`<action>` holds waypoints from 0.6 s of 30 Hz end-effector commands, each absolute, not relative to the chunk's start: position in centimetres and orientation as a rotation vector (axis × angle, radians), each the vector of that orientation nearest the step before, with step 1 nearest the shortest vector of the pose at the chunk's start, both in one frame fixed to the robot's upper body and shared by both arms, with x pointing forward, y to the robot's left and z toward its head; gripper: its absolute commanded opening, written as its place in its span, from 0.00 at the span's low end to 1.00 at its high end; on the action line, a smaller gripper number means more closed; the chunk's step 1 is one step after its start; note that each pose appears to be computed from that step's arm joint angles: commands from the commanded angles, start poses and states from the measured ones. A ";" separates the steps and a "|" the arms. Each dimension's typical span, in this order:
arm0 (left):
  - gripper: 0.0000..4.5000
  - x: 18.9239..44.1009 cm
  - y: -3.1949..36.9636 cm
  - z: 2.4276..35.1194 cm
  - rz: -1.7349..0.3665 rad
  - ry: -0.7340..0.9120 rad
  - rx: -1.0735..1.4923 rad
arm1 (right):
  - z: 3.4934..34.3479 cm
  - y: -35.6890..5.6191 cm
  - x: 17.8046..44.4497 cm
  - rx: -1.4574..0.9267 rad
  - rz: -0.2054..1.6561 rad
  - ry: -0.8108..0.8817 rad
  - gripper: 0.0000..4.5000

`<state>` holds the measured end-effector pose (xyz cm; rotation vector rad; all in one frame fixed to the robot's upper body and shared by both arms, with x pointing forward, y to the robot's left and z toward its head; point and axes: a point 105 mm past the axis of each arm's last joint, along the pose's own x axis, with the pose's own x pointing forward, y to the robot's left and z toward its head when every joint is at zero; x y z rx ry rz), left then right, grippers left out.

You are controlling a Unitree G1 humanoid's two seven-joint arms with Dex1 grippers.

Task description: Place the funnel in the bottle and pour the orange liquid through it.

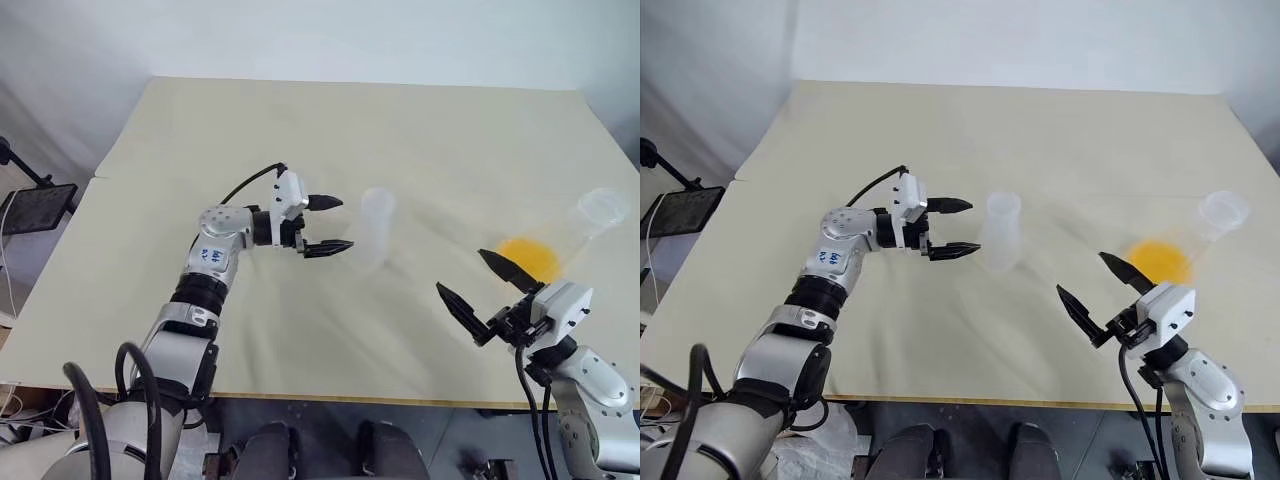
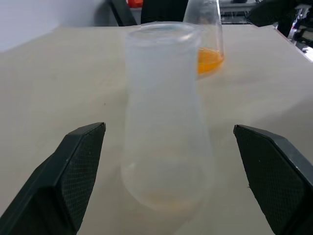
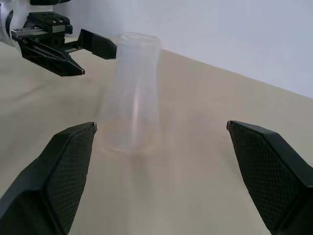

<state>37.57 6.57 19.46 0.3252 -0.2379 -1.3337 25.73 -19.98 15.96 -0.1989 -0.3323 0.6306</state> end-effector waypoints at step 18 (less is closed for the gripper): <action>0.99 24.0 26.8 17.4 -0.410 -0.252 0.146 | 17.7 -13.4 27.6 -0.265 1.211 -0.367 1.00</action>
